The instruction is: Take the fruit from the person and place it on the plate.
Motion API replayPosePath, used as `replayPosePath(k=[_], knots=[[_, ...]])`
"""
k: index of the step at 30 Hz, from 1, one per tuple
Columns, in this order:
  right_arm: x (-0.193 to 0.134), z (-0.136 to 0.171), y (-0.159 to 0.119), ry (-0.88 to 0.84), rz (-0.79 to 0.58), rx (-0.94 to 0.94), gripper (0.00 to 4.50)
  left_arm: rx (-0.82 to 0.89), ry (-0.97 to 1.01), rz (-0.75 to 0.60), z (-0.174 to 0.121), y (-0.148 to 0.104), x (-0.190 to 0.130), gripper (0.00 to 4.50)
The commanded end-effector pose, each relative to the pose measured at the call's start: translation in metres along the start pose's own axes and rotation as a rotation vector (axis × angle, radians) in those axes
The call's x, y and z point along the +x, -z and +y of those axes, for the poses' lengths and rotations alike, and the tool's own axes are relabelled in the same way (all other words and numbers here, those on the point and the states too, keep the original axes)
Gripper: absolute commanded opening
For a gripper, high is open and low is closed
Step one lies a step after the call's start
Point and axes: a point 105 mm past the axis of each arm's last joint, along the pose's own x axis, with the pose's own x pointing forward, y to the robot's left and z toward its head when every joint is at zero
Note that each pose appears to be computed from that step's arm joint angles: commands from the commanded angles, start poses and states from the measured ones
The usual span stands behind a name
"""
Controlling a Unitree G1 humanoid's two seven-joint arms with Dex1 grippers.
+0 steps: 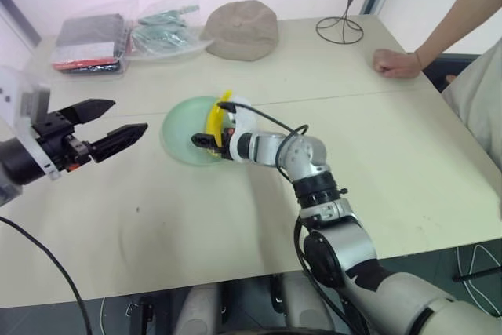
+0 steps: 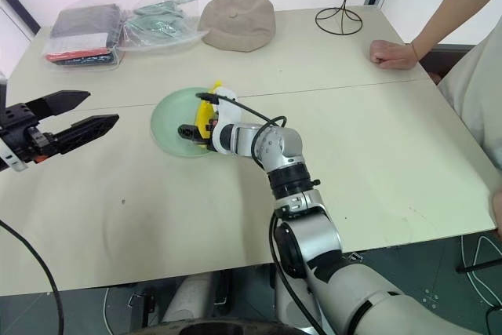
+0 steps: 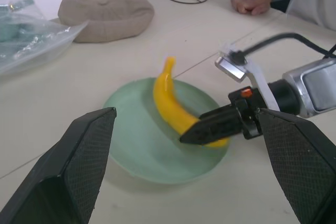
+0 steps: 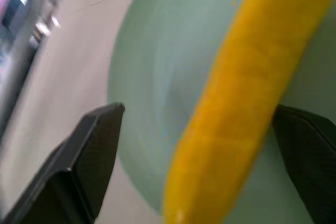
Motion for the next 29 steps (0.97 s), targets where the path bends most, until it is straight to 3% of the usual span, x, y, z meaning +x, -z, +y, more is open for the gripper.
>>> replayPosePath(k=[1, 5, 11, 18, 24, 29], knots=[[-0.023, 0.002, -0.026, -0.008, -0.088, -0.226, 4.45, 0.045, 0.014, -0.034, -0.006, -0.008, 0.002, 4.5], [-0.051, -0.007, -0.047, 0.033, -0.139, -0.426, 4.45, 0.039, 0.028, -0.042, -0.007, -0.006, 0.007, 4.5], [-0.088, -0.009, -0.07, 0.059, -0.188, -0.569, 4.45, 0.034, 0.046, -0.053, -0.008, -0.004, 0.014, 4.5], [-0.164, -0.007, -0.063, -0.048, -0.127, -0.897, 4.45, 0.064, 0.062, -0.009, -0.004, 0.002, 0.011, 4.5], [-0.215, -0.011, -0.069, -0.081, -0.136, -0.933, 4.45, 0.09, 0.075, 0.016, -0.001, 0.004, 0.009, 4.5], [-0.23, -0.005, -0.065, -0.133, -0.146, -0.911, 4.45, 0.092, 0.096, 0.021, -0.002, 0.006, 0.01, 4.5]])
